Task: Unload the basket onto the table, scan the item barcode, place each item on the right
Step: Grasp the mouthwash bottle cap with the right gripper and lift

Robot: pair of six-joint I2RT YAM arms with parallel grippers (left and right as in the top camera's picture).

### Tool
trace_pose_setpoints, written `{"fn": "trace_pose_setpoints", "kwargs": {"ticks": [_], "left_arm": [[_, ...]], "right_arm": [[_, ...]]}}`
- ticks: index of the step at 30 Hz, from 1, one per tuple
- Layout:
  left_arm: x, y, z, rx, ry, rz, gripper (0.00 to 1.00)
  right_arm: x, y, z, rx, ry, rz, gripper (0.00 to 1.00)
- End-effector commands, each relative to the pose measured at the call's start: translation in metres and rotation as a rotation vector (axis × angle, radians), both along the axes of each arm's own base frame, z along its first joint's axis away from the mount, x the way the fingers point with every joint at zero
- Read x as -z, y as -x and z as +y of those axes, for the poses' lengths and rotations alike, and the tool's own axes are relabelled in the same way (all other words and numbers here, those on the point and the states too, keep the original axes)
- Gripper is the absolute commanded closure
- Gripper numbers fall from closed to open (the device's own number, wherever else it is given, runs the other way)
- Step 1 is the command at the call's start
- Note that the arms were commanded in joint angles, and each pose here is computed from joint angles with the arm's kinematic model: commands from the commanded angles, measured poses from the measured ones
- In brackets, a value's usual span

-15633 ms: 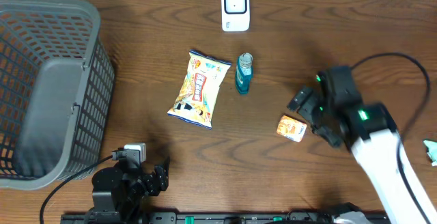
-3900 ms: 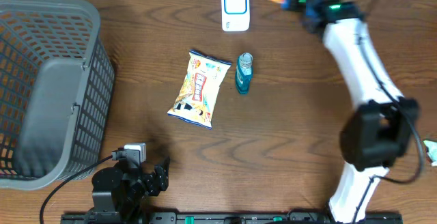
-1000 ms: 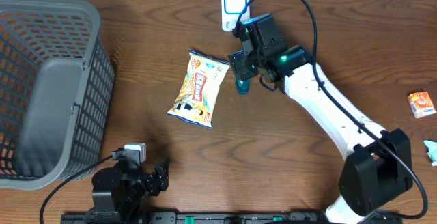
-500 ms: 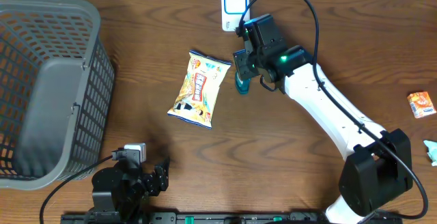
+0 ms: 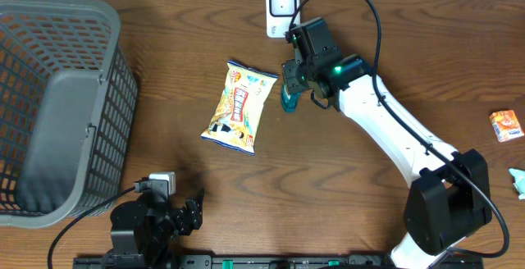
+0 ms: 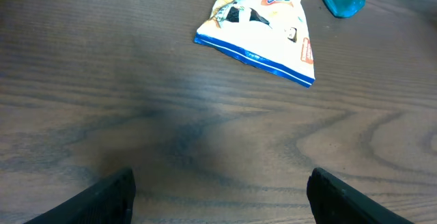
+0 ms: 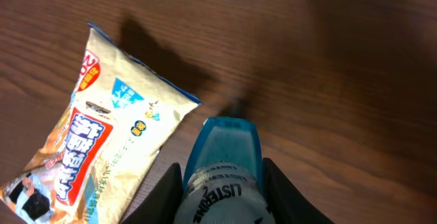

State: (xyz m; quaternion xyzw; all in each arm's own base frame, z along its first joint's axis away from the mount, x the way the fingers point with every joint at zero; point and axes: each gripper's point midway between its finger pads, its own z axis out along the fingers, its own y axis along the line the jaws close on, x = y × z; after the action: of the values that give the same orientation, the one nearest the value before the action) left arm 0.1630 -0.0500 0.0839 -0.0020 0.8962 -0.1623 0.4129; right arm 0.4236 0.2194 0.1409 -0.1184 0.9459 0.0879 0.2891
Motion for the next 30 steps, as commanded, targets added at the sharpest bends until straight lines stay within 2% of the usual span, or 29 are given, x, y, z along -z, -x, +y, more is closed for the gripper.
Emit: {"fn": "trace_pose_setpoints", "kwargs": {"ticks": [1, 10, 17, 21, 30], "left_arm": [[0.000, 0.002, -0.002, 0.004, 0.012, 0.007, 0.20], [0.000, 0.002, -0.002, 0.004, 0.012, 0.007, 0.20], [0.000, 0.002, -0.002, 0.005, 0.012, 0.006, 0.20], [0.000, 0.002, -0.002, 0.004, 0.012, 0.007, 0.20], [0.000, 0.002, -0.002, 0.004, 0.012, 0.007, 0.20]], "right_arm": [[-0.027, -0.002, -0.018, 0.105, 0.006, -0.057, 0.77], [-0.060, 0.025, -0.067, 0.347, 0.067, -0.071, 0.75], [-0.053, 0.050, -0.103, 0.709, 0.033, -0.006, 0.76], [-0.053, 0.062, -0.129, 0.951, 0.027, -0.032, 0.76], [-0.050, 0.088, -0.158, 1.333, -0.049, -0.073, 0.77]]}}
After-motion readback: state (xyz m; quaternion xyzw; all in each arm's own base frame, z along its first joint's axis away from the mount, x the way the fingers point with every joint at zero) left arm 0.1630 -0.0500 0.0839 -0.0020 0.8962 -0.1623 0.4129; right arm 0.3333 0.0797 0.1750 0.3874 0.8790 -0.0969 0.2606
